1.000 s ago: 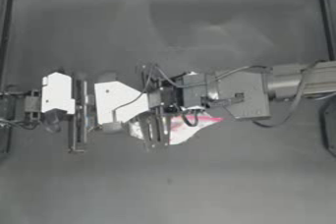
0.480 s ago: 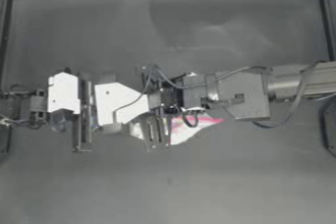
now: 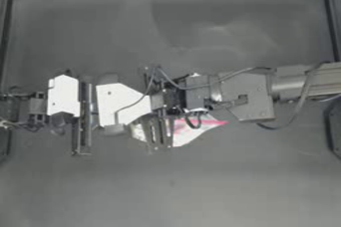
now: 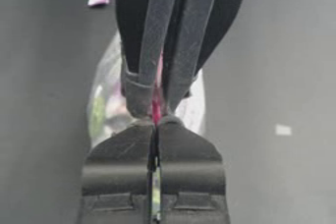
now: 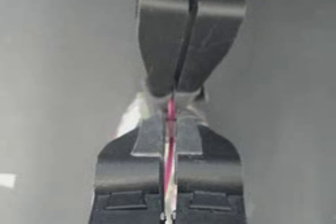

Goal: Put candy in bag

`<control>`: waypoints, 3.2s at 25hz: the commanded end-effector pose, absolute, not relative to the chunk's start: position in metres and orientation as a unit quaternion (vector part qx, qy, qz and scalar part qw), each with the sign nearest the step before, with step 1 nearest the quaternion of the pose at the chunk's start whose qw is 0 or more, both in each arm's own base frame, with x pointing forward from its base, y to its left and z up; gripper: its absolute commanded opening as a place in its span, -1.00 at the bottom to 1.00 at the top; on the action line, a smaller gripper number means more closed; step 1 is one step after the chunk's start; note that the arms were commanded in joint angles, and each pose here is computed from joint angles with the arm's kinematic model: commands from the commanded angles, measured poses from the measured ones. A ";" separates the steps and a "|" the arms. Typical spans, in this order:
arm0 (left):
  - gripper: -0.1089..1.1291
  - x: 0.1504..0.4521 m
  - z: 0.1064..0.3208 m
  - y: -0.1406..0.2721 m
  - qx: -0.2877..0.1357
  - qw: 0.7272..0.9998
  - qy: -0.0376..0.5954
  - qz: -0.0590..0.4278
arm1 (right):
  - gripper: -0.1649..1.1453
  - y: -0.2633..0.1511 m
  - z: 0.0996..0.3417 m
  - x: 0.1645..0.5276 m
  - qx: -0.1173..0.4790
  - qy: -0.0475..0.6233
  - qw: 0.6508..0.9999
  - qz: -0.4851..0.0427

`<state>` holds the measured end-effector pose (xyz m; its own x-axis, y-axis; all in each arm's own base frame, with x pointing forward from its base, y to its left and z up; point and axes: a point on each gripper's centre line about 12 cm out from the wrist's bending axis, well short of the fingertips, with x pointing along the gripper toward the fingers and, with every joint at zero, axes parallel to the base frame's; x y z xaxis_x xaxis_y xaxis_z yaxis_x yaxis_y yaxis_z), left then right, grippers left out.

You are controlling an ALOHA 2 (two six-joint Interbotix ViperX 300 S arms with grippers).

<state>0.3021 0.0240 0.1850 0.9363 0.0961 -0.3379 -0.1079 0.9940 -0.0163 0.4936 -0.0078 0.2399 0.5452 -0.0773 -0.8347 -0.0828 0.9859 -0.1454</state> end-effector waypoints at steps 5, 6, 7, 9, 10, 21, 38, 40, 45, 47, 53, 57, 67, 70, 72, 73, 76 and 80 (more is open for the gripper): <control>-0.77 0.295 0.207 0.022 -0.013 0.990 0.133 0.049 | -0.66 -0.007 0.262 0.489 -0.084 0.457 0.885 0.000; -0.77 0.295 0.207 0.023 -0.013 0.990 0.132 0.049 | -0.66 -0.007 0.262 0.488 -0.084 0.459 0.885 0.000; -0.77 0.294 0.207 0.022 -0.013 0.990 0.132 0.049 | -0.66 -0.007 0.260 0.488 -0.083 0.461 0.883 0.000; -0.77 0.294 0.207 0.022 -0.013 0.990 0.133 0.049 | -0.66 -0.007 0.258 0.486 -0.081 0.466 0.881 -0.002; -0.77 0.294 0.207 0.023 -0.013 0.990 0.133 0.050 | -0.66 -0.008 0.257 0.485 -0.080 0.469 0.879 -0.004; -0.77 0.293 0.205 0.022 -0.013 0.990 0.135 0.049 | -0.66 -0.009 0.248 0.472 -0.065 0.486 0.871 -0.016; -0.77 0.293 0.205 0.022 -0.013 0.989 0.135 0.049 | -0.66 -0.009 0.234 0.439 -0.038 0.513 0.857 -0.031; -0.77 0.293 0.205 0.022 -0.013 0.989 0.136 0.049 | -0.66 -0.009 0.233 0.434 -0.032 0.515 0.856 -0.035; -0.77 0.294 0.203 0.022 -0.012 0.989 0.138 0.049 | -0.66 -0.010 0.230 0.419 -0.017 0.524 0.850 -0.045; -0.77 0.293 0.203 0.022 -0.012 0.989 0.139 0.049 | -0.66 -0.009 0.229 0.412 -0.010 0.528 0.848 -0.048; -0.77 0.292 0.201 0.022 -0.012 0.989 0.140 0.049 | -0.66 -0.010 0.226 0.394 0.005 0.535 0.842 -0.063; -0.77 0.292 0.201 0.023 -0.012 0.989 0.141 0.050 | -0.66 -0.012 0.225 0.381 0.017 0.539 0.839 -0.076; -0.77 0.291 0.200 0.023 -0.012 0.989 0.141 0.050 | -0.66 -0.013 0.221 0.352 0.039 0.544 0.832 -0.095; -0.77 0.291 0.200 0.023 -0.012 0.989 0.141 0.050 | -0.66 -0.012 0.219 0.346 0.043 0.548 0.830 -0.098; -0.77 0.291 0.199 0.023 -0.012 0.988 0.142 0.050 | -0.66 -0.013 0.218 0.341 0.047 0.552 0.826 -0.103; -0.77 0.291 0.199 0.023 -0.013 0.989 0.141 0.050 | -0.66 -0.014 0.218 0.338 0.049 0.554 0.824 -0.107; -0.77 0.290 0.199 0.023 -0.013 0.988 0.142 0.051 | -0.66 -0.014 0.216 0.330 0.055 0.555 0.822 -0.116; -0.77 0.290 0.199 0.023 -0.013 0.988 0.143 0.051 | -0.66 -0.015 0.216 0.319 0.067 0.554 0.820 -0.126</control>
